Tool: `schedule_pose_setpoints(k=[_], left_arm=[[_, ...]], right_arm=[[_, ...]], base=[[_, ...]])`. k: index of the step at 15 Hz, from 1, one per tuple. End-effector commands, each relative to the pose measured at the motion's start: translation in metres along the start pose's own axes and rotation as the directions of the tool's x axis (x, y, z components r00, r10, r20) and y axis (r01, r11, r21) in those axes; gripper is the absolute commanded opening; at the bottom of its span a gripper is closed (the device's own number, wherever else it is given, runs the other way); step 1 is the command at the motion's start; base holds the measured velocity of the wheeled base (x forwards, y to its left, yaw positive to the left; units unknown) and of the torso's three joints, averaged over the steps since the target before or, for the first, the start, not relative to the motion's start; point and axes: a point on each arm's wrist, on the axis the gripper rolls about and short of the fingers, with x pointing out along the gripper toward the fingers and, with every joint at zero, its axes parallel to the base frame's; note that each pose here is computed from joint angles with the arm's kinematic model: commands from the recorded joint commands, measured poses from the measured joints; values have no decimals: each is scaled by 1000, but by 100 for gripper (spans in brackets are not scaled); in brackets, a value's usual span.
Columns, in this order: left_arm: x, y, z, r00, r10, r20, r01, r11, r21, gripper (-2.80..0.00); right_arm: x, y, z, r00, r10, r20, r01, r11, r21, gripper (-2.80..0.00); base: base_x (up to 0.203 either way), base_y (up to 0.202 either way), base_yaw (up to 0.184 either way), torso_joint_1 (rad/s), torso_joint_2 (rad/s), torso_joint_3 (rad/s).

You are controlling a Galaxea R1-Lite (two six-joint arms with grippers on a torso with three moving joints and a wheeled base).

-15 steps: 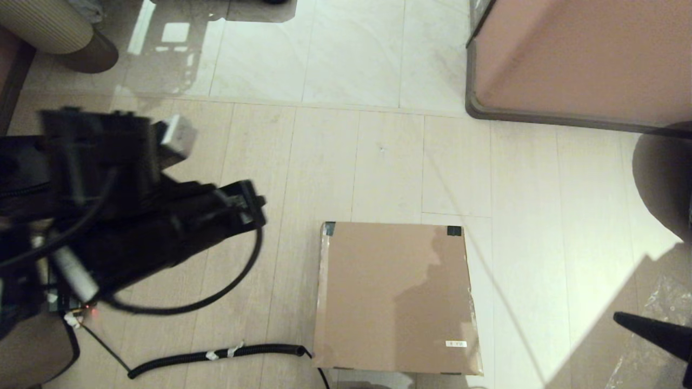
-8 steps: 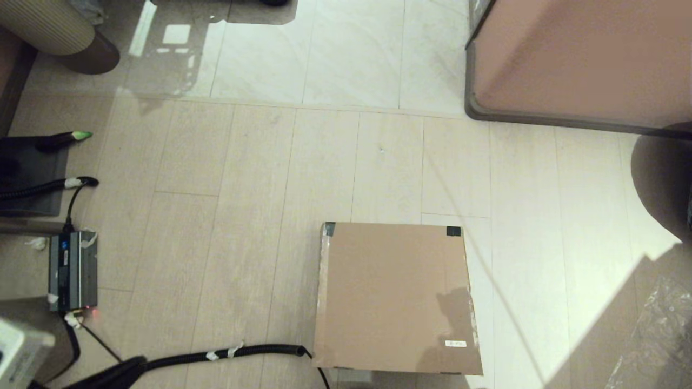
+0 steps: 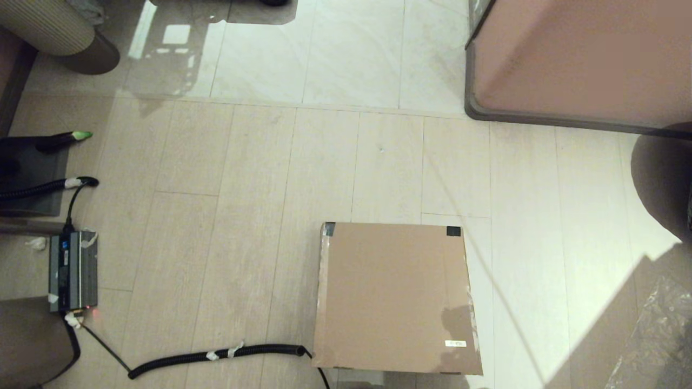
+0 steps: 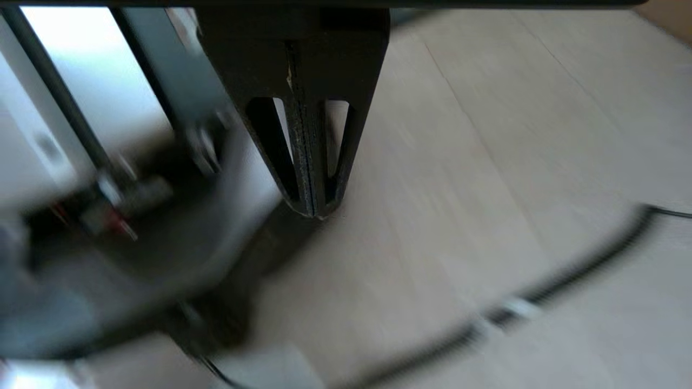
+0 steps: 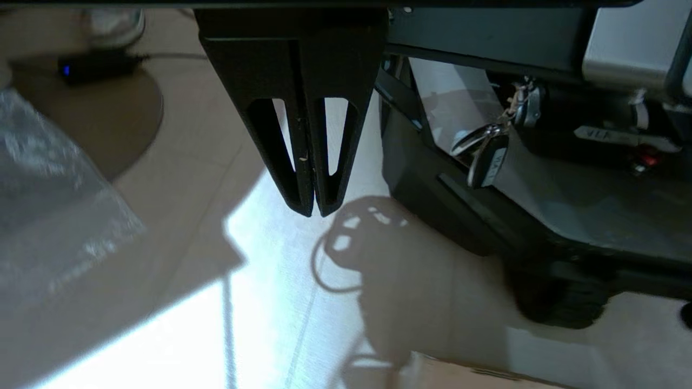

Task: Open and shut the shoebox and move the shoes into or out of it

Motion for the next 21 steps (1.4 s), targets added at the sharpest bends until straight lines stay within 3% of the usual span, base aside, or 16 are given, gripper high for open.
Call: schedule_pose_setpoints(k=[1,3,5,8,10,11,13,16,19,21], left_arm=[[-6,-1,-3,997,-72,-9,72,997,20,-280],[-8,-1,-4,995,-92,24,91,995,44,-280],[-13,-1,-9,995,-81,62,79,996,44,-280],[-12,2,-10,995,100,31,-98,993,-73,-280],[-18,1,-14,979,177,103,-165,980,-111,-280],[-20,1,-16,962,243,127,-225,964,-142,-280],[-24,-2,-19,905,396,154,-362,908,-210,-280],[-23,-3,-18,888,394,237,-370,918,-142,-280],[-17,1,-15,924,362,122,-342,927,-156,-280],[-18,0,-16,928,345,143,-325,934,-147,-280]], right_arm=[[2,-2,0,998,-55,-25,56,998,41,-280],[1,-4,0,991,-129,-22,130,987,95,-280],[-3,-3,-2,989,-143,28,140,986,95,-280],[-15,-1,-7,971,-135,196,122,989,79,-280],[-25,1,-13,930,-138,342,117,990,80,-280],[-29,2,-17,904,-131,407,111,991,73,-280],[-35,3,-22,858,-113,502,105,993,45,-280],[-38,3,-26,818,-116,563,94,993,68,-280],[-38,3,-26,826,-113,552,93,994,64,-280],[-38,3,-27,823,-114,556,90,993,71,-280]], base=[[0,0,0,0,0,0],[0,0,0,0,0,0],[0,0,0,0,0,0],[0,0,0,0,0,0],[0,0,0,0,0,0],[0,0,0,0,0,0],[0,0,0,0,0,0],[0,0,0,0,0,0],[0,0,0,0,0,0],[0,0,0,0,0,0]])
